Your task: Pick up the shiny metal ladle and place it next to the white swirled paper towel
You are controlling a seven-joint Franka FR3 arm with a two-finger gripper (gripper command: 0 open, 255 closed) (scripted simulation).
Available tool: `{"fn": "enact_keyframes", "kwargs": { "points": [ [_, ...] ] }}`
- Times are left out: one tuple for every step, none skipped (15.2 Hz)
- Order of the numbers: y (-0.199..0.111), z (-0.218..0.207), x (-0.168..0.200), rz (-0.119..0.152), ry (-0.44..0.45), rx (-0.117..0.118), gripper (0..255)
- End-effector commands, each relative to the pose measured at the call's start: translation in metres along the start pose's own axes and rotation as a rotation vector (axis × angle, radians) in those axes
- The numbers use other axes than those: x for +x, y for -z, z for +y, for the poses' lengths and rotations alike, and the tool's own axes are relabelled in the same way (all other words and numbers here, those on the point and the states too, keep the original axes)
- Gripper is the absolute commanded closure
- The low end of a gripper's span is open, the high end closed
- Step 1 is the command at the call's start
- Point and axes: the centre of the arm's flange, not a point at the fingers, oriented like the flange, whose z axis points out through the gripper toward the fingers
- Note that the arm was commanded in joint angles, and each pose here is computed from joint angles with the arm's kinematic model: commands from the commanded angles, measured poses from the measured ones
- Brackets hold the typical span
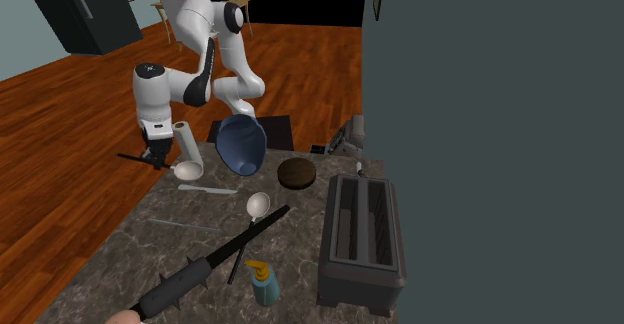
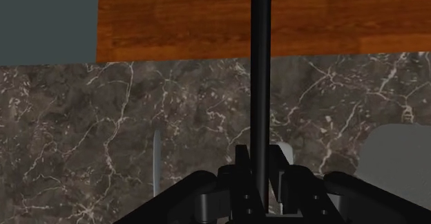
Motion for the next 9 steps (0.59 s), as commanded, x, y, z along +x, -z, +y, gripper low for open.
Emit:
{"fn": "enact_keyframes", "kwargs": {
  "points": [
    [-0.010,-0.001,0.002,0.000,0.000,0.000,255],
    [-0.015,-0.001,0.004,0.000,0.000,0.000,255],
    [-0.020,-0.002,0.005,0.000,0.000,0.000,255],
    [-0.025,-0.002,0.006,0.000,0.000,0.000,255],
    [-0.031,-0.003,0.008,0.000,0.000,0.000,255],
    [-0.036,-0.004,0.009,0.000,0.000,0.000,255],
    [-0.041,-0.004,0.010,0.000,0.000,0.000,255],
    [-0.046,-0.005,0.012,0.000,0.000,0.000,255],
    [-0.051,-0.006,0.013,0.000,0.000,0.000,255]
  ]
}}
